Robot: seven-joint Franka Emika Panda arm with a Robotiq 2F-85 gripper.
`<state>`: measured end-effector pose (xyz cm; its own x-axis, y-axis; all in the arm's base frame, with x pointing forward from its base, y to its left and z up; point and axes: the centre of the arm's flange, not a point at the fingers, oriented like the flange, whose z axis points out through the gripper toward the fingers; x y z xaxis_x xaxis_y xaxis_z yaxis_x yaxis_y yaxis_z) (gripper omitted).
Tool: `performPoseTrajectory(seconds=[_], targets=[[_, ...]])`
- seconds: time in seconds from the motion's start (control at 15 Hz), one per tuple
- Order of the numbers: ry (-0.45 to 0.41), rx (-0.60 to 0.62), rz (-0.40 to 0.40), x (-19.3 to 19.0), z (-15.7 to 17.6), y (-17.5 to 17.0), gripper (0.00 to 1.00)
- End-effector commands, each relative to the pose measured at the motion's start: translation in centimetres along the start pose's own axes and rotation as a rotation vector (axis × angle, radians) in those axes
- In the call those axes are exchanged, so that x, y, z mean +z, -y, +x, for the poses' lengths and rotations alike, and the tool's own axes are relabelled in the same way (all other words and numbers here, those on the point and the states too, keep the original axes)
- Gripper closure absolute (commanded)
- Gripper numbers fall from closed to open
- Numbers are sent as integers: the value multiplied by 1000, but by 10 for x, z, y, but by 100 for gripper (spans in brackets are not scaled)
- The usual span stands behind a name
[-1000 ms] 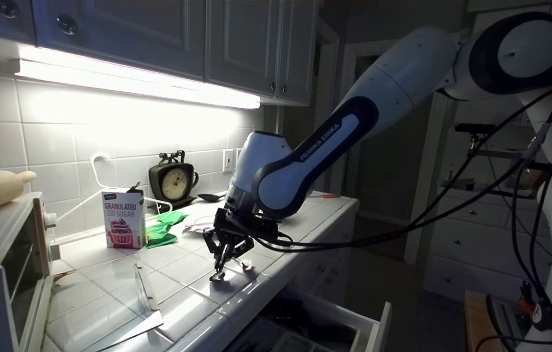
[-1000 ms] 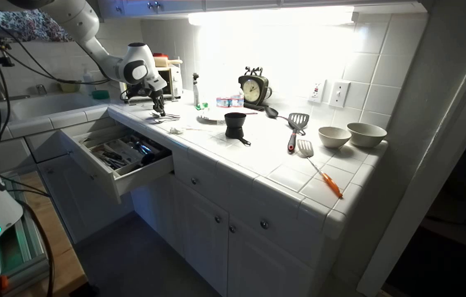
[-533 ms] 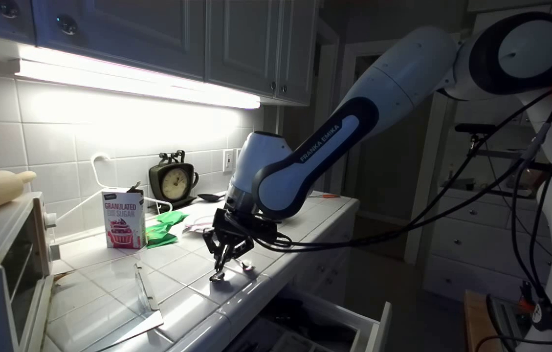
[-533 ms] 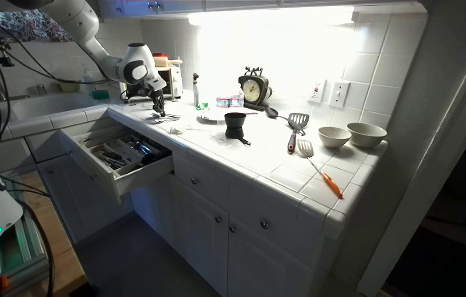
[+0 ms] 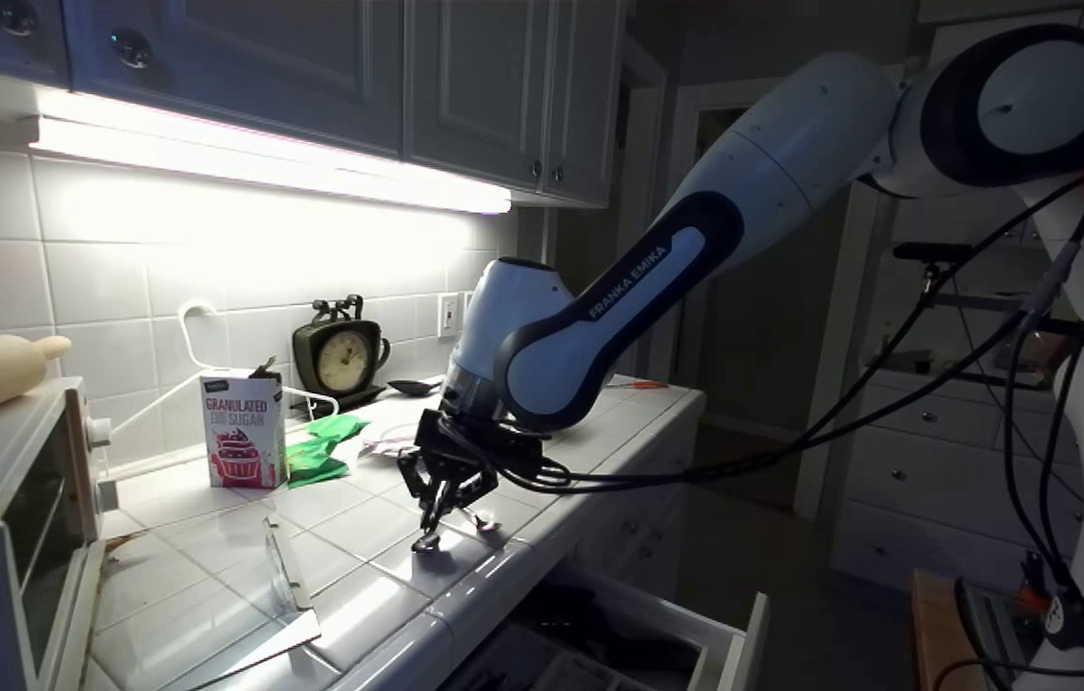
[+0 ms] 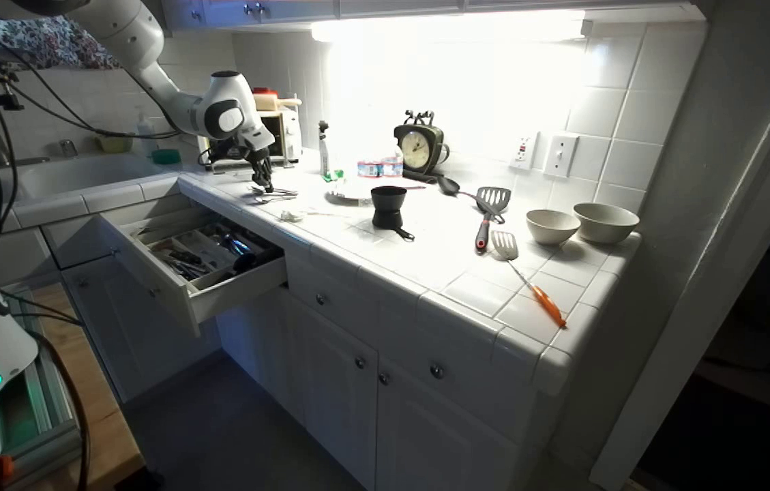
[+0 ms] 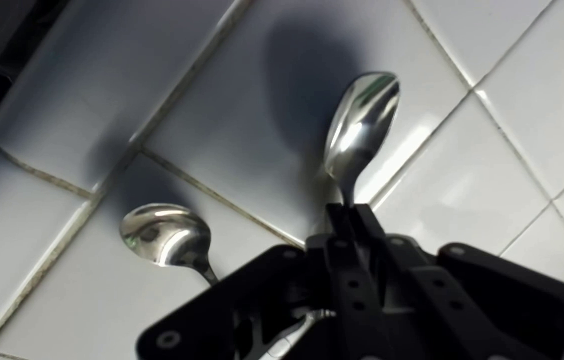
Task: Put the first right spoon on the first left spoon
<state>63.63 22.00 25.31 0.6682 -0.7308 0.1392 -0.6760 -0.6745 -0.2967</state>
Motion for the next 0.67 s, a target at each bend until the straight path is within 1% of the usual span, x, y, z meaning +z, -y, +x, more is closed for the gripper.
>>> performPoseTrajectory(seconds=[0.0,0.47,0.53,0.6], targets=[[-17,16,-18,3,-2,9,98],[-18,22,-23,5,-1,10,98],[-18,22,-24,5,-1,10,80],[-17,22,-26,5,-1,10,67]])
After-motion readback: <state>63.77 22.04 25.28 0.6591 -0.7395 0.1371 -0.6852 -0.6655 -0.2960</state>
